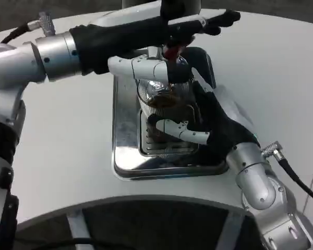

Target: Grasp the cup under the faucet to collect the drink, then remove the cup.

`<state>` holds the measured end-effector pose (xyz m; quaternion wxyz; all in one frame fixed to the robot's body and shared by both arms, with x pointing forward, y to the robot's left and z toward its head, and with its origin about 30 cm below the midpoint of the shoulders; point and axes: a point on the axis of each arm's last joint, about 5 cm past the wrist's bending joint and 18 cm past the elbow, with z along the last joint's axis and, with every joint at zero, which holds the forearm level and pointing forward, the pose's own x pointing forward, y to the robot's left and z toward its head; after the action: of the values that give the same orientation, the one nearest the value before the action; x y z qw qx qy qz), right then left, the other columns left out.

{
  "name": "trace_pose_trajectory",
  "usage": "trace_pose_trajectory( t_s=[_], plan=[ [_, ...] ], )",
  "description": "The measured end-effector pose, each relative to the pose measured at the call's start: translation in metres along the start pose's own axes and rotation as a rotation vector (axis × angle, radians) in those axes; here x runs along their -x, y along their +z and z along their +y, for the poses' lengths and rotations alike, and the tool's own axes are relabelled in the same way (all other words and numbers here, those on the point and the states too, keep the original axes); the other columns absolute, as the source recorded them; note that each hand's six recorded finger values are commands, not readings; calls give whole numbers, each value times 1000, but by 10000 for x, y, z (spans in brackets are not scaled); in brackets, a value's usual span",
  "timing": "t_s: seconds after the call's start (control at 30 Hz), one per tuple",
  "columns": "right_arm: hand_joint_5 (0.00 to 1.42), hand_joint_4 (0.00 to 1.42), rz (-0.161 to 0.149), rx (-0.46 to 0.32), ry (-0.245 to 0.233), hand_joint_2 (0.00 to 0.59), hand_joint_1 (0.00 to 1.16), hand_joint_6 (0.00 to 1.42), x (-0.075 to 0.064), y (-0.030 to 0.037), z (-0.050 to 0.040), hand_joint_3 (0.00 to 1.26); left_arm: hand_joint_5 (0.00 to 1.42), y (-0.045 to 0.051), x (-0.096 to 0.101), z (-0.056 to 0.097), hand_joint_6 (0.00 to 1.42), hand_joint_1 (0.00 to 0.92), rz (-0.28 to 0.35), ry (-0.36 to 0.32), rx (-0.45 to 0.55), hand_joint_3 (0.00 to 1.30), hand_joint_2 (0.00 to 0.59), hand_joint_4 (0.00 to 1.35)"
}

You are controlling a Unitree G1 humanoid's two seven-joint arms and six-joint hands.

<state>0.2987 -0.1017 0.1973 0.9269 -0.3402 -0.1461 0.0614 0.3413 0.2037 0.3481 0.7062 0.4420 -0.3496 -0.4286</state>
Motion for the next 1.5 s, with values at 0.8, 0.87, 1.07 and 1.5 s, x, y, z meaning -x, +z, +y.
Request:
trace_pose_trajectory(
  t_s=[0.8, 0.87, 1.07, 1.5],
  plan=[
    [0, 0, -23, -17, -25, 194, 594, 1, -9, 65, 36, 0, 103, -62, 33, 20, 0, 0, -12, 81, 184, 36, 92, 0],
    [0, 0, -26, -21, -27, 196, 632, 25, -9, 73, 44, 0, 107, -65, 38, 21, 2, 0, -11, 85, 190, 40, 92, 1],
    [8, 23, -44, -38, -42, 193, 697, 64, -2, 126, 70, 18, 142, -101, 85, 7, 39, 0, -4, 119, 247, 73, 93, 46],
    [285, 345, -56, -32, -75, 186, 752, 152, 2, 172, 129, 273, 183, -186, 223, -55, 66, 0, -10, 213, 433, 115, 92, 81]
  ],
)
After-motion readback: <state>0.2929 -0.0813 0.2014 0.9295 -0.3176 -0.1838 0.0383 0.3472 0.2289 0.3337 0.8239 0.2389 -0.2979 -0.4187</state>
